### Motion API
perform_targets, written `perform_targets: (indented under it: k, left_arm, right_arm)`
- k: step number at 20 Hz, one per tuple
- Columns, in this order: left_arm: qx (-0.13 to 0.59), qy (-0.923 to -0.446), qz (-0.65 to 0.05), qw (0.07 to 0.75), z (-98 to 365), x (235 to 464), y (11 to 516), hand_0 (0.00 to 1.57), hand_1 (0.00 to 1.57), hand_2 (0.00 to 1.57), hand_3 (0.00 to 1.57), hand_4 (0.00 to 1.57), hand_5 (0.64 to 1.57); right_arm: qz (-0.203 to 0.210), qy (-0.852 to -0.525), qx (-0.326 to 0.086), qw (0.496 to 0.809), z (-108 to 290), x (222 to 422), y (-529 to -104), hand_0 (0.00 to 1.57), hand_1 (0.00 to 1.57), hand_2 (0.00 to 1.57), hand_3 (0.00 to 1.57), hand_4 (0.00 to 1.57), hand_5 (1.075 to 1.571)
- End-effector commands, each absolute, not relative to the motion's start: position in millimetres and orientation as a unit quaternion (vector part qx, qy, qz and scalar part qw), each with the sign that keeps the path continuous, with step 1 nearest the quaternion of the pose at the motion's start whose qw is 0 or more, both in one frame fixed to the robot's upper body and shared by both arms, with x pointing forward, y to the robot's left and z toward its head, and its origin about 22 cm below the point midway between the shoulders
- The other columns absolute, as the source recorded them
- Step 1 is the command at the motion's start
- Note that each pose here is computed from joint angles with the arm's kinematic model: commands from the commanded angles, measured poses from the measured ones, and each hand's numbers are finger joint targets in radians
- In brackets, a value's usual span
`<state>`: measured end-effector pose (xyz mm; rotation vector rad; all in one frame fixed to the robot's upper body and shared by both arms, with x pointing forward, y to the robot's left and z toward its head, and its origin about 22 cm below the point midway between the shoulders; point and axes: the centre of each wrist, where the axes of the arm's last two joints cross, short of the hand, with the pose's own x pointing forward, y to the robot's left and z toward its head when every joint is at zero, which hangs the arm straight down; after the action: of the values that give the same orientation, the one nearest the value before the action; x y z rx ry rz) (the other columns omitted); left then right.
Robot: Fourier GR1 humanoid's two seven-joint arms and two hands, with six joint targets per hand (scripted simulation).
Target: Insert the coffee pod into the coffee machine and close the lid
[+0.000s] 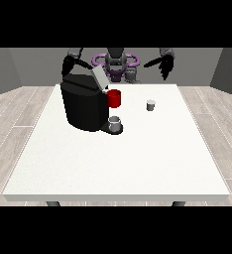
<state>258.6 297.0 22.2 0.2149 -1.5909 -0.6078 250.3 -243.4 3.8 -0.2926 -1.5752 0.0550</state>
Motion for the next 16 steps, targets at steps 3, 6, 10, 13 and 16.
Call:
perform_targets:
  k: [3,6,10,13,16]
  left_arm:
    - [0.128,-0.675,-0.312,0.656,38,289,306,0.00,0.00,0.00,0.00,0.00,1.571]
    - [0.181,-0.667,-0.316,0.650,63,316,308,0.00,0.00,0.00,0.00,0.00,1.571]
    - [0.201,-0.638,-0.339,0.662,55,326,324,0.00,0.00,0.00,0.00,0.00,1.571]
    - [0.203,-0.626,-0.352,0.665,45,330,339,0.00,0.00,0.00,0.00,0.00,1.571]
    - [0.205,-0.607,-0.362,0.677,35,337,339,0.00,0.00,0.00,0.00,0.00,1.571]
  right_arm:
    - [0.029,-0.729,-0.118,0.674,-2,261,-227,0.00,0.00,0.00,0.00,0.00,1.571]
    - [0.032,-0.747,-0.084,0.659,10,270,-207,0.00,0.00,0.00,0.00,0.00,1.571]
    - [0.051,-0.738,-0.090,0.667,27,282,-215,0.00,0.00,0.00,0.00,0.00,1.571]
    - [0.065,-0.739,-0.088,0.664,22,276,-192,0.00,0.00,0.00,0.00,0.00,1.571]
    - [0.053,-0.733,-0.053,0.677,26,280,-196,0.00,0.00,0.00,0.00,0.00,1.571]
